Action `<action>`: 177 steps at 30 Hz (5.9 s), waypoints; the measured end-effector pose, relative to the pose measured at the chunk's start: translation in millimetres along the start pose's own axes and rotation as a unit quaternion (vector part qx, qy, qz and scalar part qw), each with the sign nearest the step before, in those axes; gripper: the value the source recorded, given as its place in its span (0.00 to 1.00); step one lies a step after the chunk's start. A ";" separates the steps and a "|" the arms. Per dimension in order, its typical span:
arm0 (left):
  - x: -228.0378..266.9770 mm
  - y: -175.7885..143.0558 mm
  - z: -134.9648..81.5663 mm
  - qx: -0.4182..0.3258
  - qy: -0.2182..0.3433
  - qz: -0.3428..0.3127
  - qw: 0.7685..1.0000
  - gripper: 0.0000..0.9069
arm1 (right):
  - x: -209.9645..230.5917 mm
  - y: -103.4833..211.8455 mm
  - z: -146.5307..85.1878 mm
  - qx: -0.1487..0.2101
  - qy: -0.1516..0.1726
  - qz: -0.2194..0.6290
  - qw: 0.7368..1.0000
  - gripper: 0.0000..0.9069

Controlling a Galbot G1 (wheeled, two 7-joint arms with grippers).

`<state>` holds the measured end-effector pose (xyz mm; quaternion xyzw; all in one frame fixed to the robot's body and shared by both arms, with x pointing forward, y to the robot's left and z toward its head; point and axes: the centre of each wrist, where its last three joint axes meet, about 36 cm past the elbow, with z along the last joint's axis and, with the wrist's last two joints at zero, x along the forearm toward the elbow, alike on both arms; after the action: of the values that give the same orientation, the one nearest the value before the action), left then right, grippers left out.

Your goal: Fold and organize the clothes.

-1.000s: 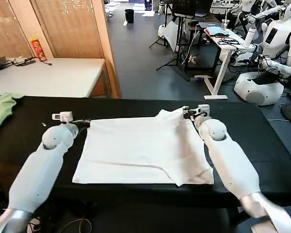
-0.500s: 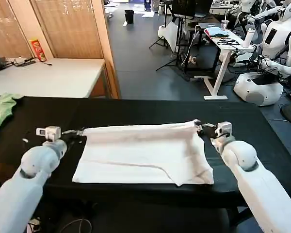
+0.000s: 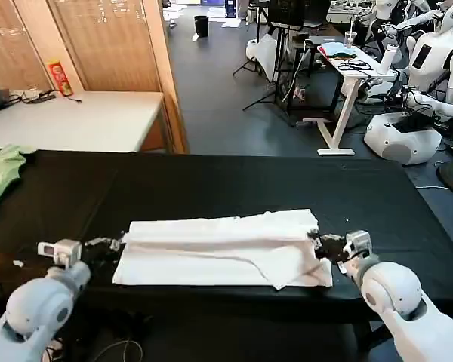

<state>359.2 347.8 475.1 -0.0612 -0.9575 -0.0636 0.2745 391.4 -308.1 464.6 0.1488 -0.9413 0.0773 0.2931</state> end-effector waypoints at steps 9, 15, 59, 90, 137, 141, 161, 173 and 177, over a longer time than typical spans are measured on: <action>0.8 -3.9 18.6 0.002 0.021 -0.006 1.000 0.97 | 13.5 5.0 4.1 -0.003 0.010 0.004 1.000 0.97; 3.2 -7.3 20.4 -0.001 0.023 -0.011 1.000 0.97 | 35.1 4.3 1.0 -0.007 0.010 0.005 1.000 0.97; -90.2 17.3 12.3 0.127 -0.001 -0.012 0.992 0.00 | -102.3 9.2 -0.6 -0.118 -0.071 0.117 0.983 0.06; -58.8 30.7 11.5 0.109 -0.052 -0.020 0.992 0.97 | 5.2 10.7 4.0 -0.115 -0.117 0.073 0.984 0.97; -42.4 43.9 70.2 -0.121 -0.054 -0.135 0.982 0.00 | 24.9 15.2 9.7 -0.106 -0.129 0.085 0.982 0.97; -32.9 73.1 67.2 -0.171 -0.059 -0.163 0.970 0.00 | 24.5 17.7 10.8 -0.108 -0.128 0.086 0.982 0.97; -20.4 -151.1 34.9 -0.013 -0.110 0.068 0.992 0.00 | 43.7 20.5 24.5 -0.104 -0.122 0.121 0.980 0.97; -24.8 -248.2 16.4 0.070 -0.122 0.189 0.972 0.00 | 41.2 22.2 31.9 -0.102 -0.116 0.118 0.981 0.97; -32.5 -256.1 16.0 0.068 -0.130 0.187 0.971 0.00 | 39.4 22.9 31.8 -0.101 -0.116 0.116 0.981 0.97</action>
<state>339.3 95.5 421.7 -0.2286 -0.9585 0.0623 0.1584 336.3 -303.2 459.9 0.0158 -0.9826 -0.0024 0.1849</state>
